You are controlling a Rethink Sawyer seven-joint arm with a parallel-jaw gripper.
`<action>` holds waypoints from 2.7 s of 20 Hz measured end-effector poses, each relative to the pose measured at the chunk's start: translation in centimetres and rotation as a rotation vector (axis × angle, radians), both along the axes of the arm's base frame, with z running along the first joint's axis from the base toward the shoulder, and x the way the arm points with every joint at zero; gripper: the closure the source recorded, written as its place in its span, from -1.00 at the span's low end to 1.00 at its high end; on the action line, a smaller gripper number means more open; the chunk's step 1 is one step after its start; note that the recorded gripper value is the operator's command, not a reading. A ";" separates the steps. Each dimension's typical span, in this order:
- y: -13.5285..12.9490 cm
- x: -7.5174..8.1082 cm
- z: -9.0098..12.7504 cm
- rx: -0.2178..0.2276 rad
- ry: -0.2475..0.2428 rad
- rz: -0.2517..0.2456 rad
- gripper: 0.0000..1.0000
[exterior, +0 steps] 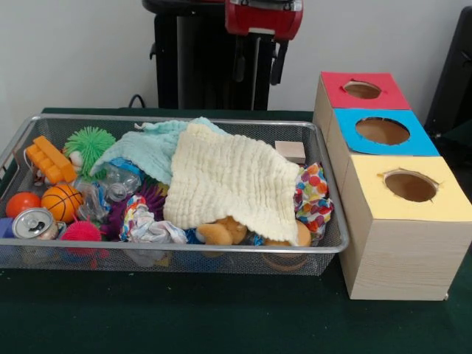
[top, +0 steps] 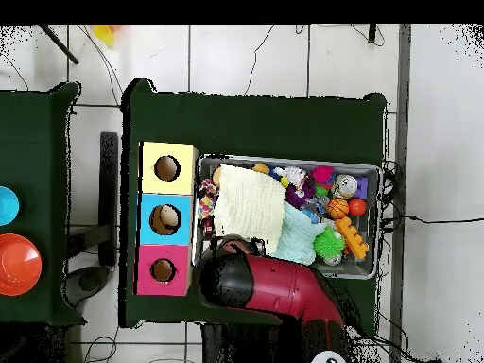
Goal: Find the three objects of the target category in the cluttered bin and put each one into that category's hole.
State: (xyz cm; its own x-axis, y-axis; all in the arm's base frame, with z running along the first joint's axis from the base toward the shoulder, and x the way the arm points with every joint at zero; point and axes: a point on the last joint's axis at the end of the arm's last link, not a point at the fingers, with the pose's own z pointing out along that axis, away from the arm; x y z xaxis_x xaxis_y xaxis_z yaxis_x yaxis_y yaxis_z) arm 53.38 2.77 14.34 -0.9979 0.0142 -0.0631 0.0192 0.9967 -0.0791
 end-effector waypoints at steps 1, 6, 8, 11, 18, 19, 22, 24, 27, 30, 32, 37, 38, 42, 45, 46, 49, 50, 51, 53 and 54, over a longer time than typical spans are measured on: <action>-0.3 0.1 -0.1 -0.001 -0.003 -0.003 -1.00; -2.1 0.7 -0.9 -0.014 -0.035 -0.015 -1.00; -2.7 1.0 -1.3 -0.016 -0.051 -0.017 -1.00; -3.5 1.5 -1.7 -0.018 -0.071 -0.019 -1.00; -3.7 2.4 -2.0 -0.015 -0.094 -0.015 -1.00; -3.6 2.5 -2.0 -0.012 -0.095 -0.012 -1.00; -2.9 2.9 -2.3 -0.001 -0.096 0.001 -1.00; -2.6 3.0 -2.5 0.003 -0.095 0.004 -1.00; -2.0 3.2 -3.3 0.013 -0.099 0.014 -1.00; -1.9 3.2 -3.7 0.013 -0.105 0.017 -1.00; -1.7 3.3 -4.2 0.012 -0.118 0.021 -1.00; -1.2 3.7 -5.5 0.010 -0.146 0.032 -1.00; -1.1 3.9 -5.9 0.009 -0.153 0.035 -1.00; -1.0 4.3 -6.8 0.010 -0.157 0.038 -1.00; -0.9 4.6 -7.4 0.011 -0.153 0.042 -1.00; -0.8 4.6 -7.5 0.012 -0.153 0.043 -1.00; -0.7 4.8 -7.9 0.013 -0.150 0.045 -1.00; -0.7 4.9 -8.1 0.013 -0.149 0.045 -1.00; -0.8 5.0 -8.3 0.013 -0.150 0.045 -1.00; -0.8 5.3 -8.6 0.013 -0.154 0.045 -1.00; -0.9 5.5 -8.8 0.012 -0.158 0.046 -1.00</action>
